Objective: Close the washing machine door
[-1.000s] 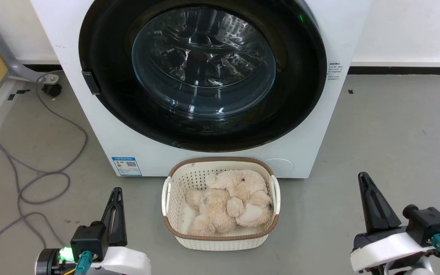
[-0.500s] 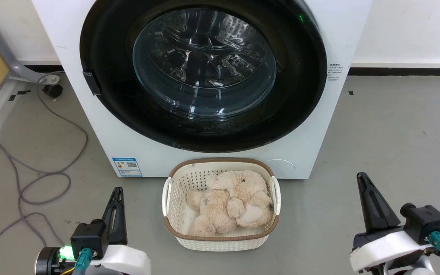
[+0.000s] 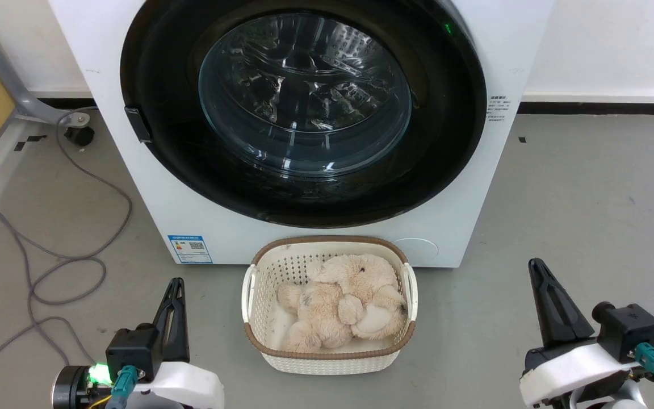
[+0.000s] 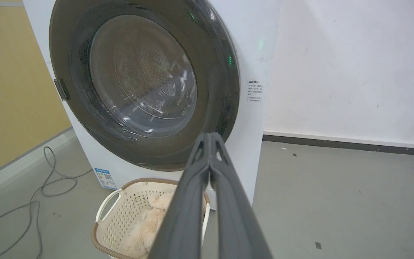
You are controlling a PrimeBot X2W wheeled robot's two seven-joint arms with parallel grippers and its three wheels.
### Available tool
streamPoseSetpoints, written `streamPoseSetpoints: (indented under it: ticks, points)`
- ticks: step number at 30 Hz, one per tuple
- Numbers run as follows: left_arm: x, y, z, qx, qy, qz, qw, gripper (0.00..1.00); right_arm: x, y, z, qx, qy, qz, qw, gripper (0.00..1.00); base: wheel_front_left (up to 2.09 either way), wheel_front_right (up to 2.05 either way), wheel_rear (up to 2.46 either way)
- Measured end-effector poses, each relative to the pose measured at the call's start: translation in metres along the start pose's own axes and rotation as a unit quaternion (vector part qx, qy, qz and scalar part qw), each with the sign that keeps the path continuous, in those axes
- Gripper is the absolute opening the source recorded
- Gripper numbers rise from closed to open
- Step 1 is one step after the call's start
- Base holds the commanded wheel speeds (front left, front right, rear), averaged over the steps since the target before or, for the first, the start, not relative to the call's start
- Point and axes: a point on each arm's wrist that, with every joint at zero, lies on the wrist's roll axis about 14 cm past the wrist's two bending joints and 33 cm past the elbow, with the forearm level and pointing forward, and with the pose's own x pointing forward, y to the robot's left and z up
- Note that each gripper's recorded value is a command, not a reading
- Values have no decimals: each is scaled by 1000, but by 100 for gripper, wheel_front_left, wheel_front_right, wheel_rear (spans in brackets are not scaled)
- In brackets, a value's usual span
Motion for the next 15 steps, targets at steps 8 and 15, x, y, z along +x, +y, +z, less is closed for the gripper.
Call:
streamPoseSetpoints:
  ticks: [8, 15]
  points:
    - [0, 0, 0, 0, 5, -2, 1000, 0, 0, 1, 0, -5, 5, 1, 1000, 0, 0, 0, 0]
    - [0, 0, 0, 0, 8, -2, 1000, 0, 0, 1, 0, -8, 10, 3, 1000, 0, 0, 0, 0]
